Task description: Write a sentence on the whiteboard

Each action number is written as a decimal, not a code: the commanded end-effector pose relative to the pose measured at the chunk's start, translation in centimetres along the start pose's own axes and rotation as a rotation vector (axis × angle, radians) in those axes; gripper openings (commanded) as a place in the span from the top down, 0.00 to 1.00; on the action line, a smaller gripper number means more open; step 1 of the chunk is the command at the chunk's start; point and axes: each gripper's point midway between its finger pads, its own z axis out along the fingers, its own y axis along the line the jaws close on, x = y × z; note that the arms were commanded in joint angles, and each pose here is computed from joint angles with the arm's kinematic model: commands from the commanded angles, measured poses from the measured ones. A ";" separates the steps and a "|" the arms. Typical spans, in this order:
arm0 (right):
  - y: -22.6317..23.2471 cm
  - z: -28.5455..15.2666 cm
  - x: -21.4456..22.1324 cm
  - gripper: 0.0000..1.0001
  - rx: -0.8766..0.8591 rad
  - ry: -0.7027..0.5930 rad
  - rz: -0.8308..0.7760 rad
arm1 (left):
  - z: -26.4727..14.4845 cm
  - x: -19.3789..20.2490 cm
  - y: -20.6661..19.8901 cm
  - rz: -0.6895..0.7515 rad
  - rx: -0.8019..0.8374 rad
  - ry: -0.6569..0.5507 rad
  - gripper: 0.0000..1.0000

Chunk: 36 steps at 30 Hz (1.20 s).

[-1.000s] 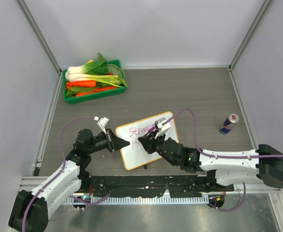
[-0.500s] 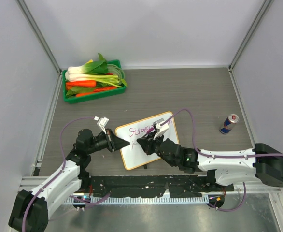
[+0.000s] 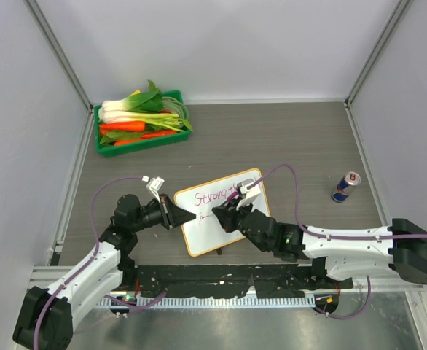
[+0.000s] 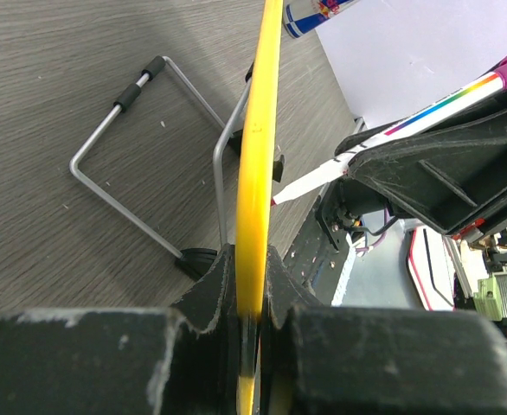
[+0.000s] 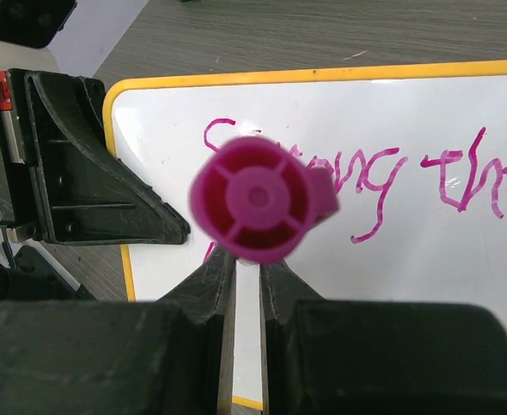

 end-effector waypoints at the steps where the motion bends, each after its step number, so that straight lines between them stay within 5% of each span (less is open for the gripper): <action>1: -0.1 -0.3 -2.3 0.99 0.016 -0.069 0.028 | -0.3 1.3 3.4 0.021 -0.132 0.020 1.00; 16: 2.1 0.8 -3.6 0.99 -0.031 -0.085 0.014 | -0.4 1.3 3.4 0.025 -0.133 0.017 1.00; 36: 0.5 0.4 0.2 0.99 -0.007 0.026 0.011 | -0.4 1.3 3.3 0.027 -0.127 0.017 1.00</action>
